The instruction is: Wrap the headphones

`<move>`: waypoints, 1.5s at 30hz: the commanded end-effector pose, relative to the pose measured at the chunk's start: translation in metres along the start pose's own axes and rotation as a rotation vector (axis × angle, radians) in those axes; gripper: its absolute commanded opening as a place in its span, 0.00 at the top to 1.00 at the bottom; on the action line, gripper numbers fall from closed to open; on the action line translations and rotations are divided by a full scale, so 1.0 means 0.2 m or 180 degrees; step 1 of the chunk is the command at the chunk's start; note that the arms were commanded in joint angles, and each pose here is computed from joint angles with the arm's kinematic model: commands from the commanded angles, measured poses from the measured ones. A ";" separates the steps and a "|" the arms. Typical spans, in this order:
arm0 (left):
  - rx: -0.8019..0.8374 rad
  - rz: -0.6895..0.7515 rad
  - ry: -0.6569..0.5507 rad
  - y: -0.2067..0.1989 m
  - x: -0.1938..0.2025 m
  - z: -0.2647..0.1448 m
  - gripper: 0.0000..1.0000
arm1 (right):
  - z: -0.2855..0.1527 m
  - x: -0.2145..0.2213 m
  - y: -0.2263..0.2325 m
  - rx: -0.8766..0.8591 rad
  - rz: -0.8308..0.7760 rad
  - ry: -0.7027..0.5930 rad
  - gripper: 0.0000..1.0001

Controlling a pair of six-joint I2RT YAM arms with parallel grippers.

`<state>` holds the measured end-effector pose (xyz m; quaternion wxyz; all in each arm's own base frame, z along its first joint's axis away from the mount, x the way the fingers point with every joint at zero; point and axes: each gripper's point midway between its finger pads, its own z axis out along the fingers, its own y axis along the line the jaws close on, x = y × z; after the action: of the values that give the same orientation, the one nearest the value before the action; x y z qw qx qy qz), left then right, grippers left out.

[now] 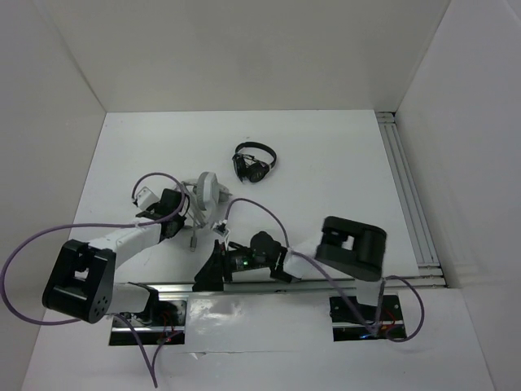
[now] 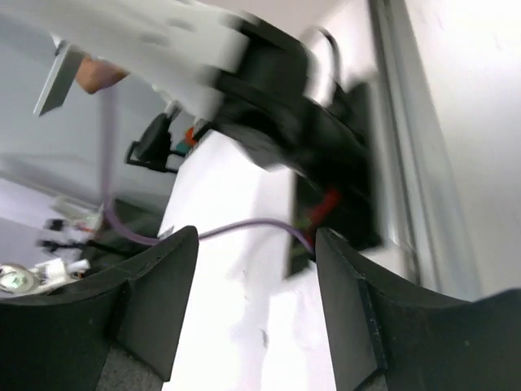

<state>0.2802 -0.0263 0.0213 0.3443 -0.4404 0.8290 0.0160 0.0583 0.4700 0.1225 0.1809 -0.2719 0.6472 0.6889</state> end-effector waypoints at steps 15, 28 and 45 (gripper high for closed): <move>-0.0182 -0.0177 0.0309 -0.19 -0.18 0.21 1.00 | -0.38 -0.33 0.74 0.0432 -0.1393 -0.0696 0.14; -0.0404 -0.0243 0.0408 -0.43 -0.30 0.35 1.00 | -0.55 -0.37 0.86 0.0452 -0.1479 -0.0842 0.00; -0.0136 -0.0510 0.0357 -0.31 -0.48 0.08 0.00 | -0.69 -0.52 0.76 0.1840 -0.1407 -0.1061 0.00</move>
<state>0.3896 0.0043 0.0370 0.2634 -0.5135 0.8166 -0.0003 0.0213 0.3528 0.2927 0.4415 -0.3138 0.6346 0.5512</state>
